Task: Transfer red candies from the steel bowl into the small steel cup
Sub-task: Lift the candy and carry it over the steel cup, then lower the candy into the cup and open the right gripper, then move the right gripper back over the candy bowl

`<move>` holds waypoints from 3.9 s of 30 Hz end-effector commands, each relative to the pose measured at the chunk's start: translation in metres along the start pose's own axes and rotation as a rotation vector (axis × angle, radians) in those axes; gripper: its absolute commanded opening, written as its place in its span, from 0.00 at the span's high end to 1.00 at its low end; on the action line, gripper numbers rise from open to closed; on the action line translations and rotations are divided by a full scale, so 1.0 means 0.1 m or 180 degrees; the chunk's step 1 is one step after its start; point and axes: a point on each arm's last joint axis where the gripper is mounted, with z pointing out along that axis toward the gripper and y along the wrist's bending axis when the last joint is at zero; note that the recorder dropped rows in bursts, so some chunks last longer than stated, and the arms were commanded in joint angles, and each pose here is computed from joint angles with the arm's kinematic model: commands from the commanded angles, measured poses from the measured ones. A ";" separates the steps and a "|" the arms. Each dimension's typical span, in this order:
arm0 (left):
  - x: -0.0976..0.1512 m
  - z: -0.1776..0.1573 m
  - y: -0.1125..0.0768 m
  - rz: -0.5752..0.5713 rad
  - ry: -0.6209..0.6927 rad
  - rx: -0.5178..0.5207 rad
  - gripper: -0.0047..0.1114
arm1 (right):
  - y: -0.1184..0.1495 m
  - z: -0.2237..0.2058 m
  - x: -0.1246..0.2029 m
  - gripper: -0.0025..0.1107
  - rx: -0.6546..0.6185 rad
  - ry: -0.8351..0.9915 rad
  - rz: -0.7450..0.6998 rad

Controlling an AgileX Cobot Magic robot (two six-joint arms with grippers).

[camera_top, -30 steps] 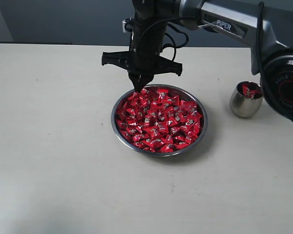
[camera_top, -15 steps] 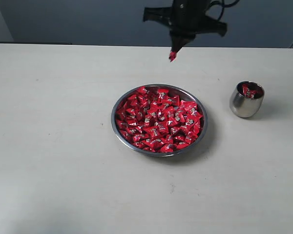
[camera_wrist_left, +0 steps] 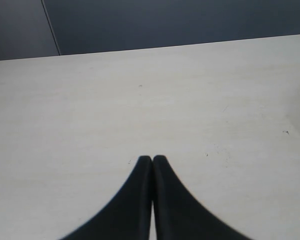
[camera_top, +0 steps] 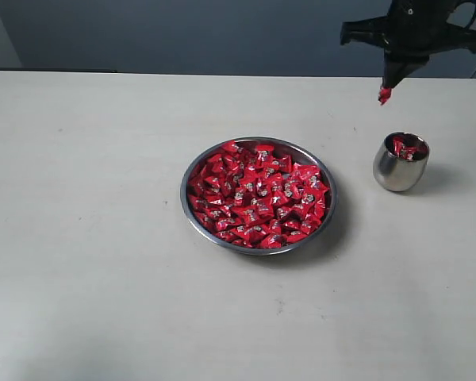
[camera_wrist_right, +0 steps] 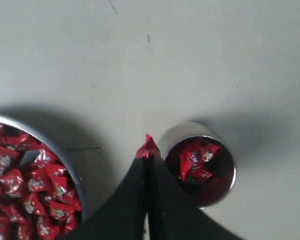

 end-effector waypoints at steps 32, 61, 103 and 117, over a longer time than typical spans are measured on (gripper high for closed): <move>-0.04 -0.01 0.00 0.0001 -0.0070 0.0008 0.96 | -0.57 0.49 0.36 0.98 0.0124 0.0372 -0.0292; -0.04 -0.01 0.00 0.0001 -0.0070 0.0008 0.96 | -0.57 0.68 0.35 0.68 0.0129 0.0431 -0.0397; -0.04 -0.01 0.00 0.0001 -0.0070 0.0008 0.96 | 2.05 0.87 0.88 0.88 -0.1161 0.0790 -0.2313; -0.04 -0.01 0.00 0.0001 -0.0070 0.0008 0.96 | 2.18 0.89 0.89 0.68 -0.0971 0.0425 -0.2540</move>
